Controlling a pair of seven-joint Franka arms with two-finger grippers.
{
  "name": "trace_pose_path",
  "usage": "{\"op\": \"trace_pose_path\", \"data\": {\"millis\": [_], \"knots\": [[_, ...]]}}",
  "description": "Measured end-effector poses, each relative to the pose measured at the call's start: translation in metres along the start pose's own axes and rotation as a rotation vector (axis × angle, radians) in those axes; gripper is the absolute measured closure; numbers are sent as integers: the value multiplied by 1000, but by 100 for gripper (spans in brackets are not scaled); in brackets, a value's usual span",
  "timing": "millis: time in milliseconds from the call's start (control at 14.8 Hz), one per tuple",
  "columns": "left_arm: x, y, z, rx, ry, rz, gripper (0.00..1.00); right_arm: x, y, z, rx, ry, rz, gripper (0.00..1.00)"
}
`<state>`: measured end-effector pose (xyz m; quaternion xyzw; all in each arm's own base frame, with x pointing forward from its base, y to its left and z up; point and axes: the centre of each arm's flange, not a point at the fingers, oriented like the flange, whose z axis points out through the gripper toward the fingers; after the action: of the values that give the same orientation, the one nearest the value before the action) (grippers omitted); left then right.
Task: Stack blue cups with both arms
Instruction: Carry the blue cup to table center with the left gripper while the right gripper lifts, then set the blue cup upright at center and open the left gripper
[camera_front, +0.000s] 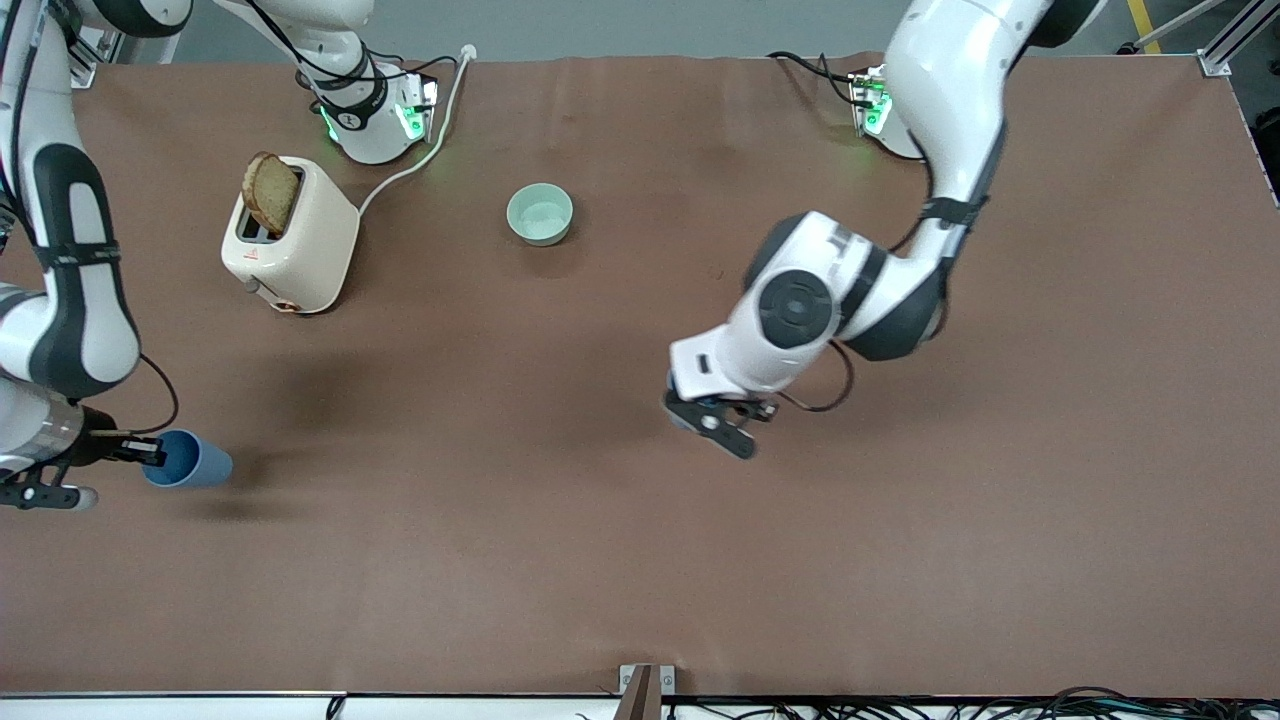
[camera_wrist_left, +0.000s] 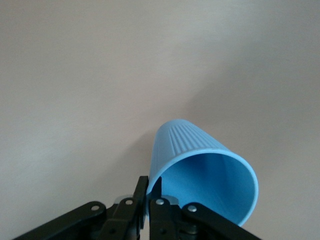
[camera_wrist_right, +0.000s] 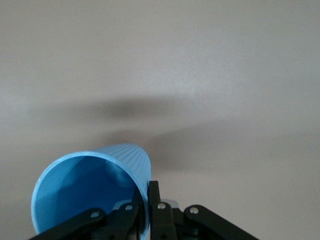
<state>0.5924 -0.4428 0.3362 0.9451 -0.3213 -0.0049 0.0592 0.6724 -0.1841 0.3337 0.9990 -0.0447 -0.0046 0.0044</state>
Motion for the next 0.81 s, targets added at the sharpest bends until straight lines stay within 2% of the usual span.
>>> {"op": "trace_pose_path", "data": {"millis": [339, 609, 677, 812], "knots": [[8, 56, 58, -7, 34, 99, 95, -29, -44, -123, 15, -40, 24, 95], [9, 70, 82, -9, 37, 117, 90, -71, -106, -214, 18, -39, 32, 95], [9, 71, 83, -10, 35, 118, 85, -82, -118, -231, 19, -37, 25, 95], [10, 75, 80, -10, 41, 123, 66, -102, -130, -259, 20, -34, 16, 95]]}}
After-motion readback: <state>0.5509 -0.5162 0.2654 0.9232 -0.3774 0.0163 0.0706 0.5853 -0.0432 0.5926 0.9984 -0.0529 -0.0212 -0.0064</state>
